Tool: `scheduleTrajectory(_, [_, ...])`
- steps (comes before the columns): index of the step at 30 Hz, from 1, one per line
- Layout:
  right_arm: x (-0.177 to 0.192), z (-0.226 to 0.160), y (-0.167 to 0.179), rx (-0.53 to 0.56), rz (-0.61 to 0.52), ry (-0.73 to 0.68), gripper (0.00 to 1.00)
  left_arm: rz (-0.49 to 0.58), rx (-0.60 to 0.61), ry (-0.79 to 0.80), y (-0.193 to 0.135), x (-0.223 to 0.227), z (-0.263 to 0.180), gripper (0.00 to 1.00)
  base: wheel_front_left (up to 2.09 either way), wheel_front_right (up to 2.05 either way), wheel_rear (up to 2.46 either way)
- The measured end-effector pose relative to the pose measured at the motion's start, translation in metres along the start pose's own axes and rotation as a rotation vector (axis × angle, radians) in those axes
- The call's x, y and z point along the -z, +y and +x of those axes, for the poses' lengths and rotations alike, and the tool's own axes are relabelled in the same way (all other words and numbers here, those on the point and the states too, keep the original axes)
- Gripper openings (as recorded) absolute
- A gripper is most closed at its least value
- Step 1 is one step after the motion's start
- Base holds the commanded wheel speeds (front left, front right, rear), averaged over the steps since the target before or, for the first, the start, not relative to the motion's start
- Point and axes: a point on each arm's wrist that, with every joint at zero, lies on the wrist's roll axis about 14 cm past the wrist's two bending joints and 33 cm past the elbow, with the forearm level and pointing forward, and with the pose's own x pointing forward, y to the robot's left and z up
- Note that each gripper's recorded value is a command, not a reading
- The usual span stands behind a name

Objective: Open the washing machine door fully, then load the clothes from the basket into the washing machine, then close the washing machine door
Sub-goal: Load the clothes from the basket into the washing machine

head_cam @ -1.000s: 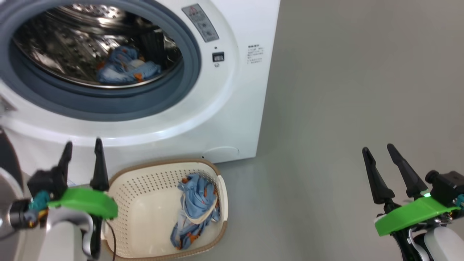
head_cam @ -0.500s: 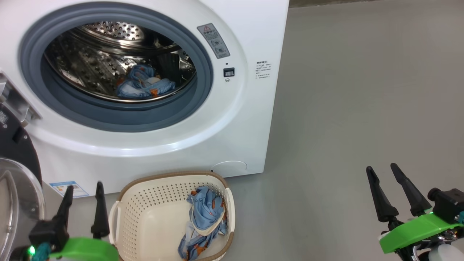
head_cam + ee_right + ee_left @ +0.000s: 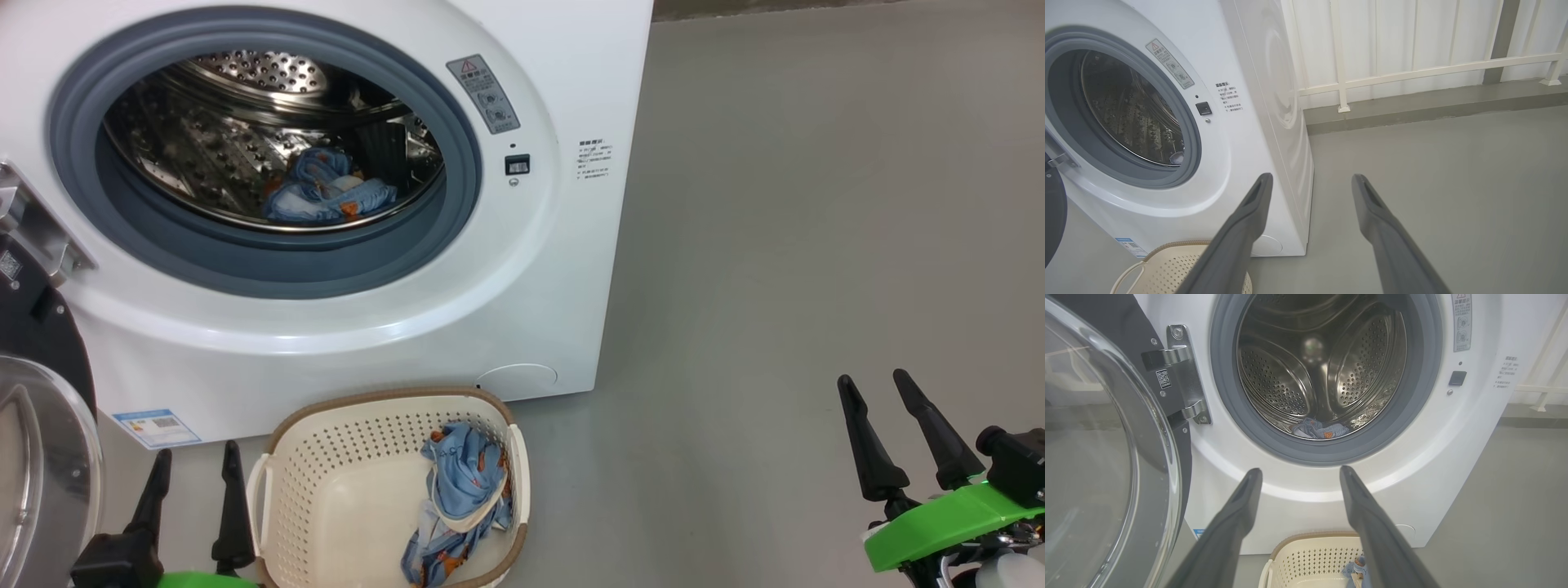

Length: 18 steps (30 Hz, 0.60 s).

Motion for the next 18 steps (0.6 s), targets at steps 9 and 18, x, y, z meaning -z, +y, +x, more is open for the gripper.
scheduleTrajectory(9, [0.002, -0.001, -0.002, 0.007, -0.003, 0.005, 1.00, -0.001, 0.015, 0.014, -0.006, 0.005, 0.002, 1.00, 0.00, 0.00, 0.00])
scheduleTrajectory(18, [0.010, 0.007, -0.002, 0.014, 0.013, 0.024, 1.00, -0.016, 0.037, 0.134, -0.016, 0.045, 0.001, 1.00, 0.00, 0.00, 0.00])
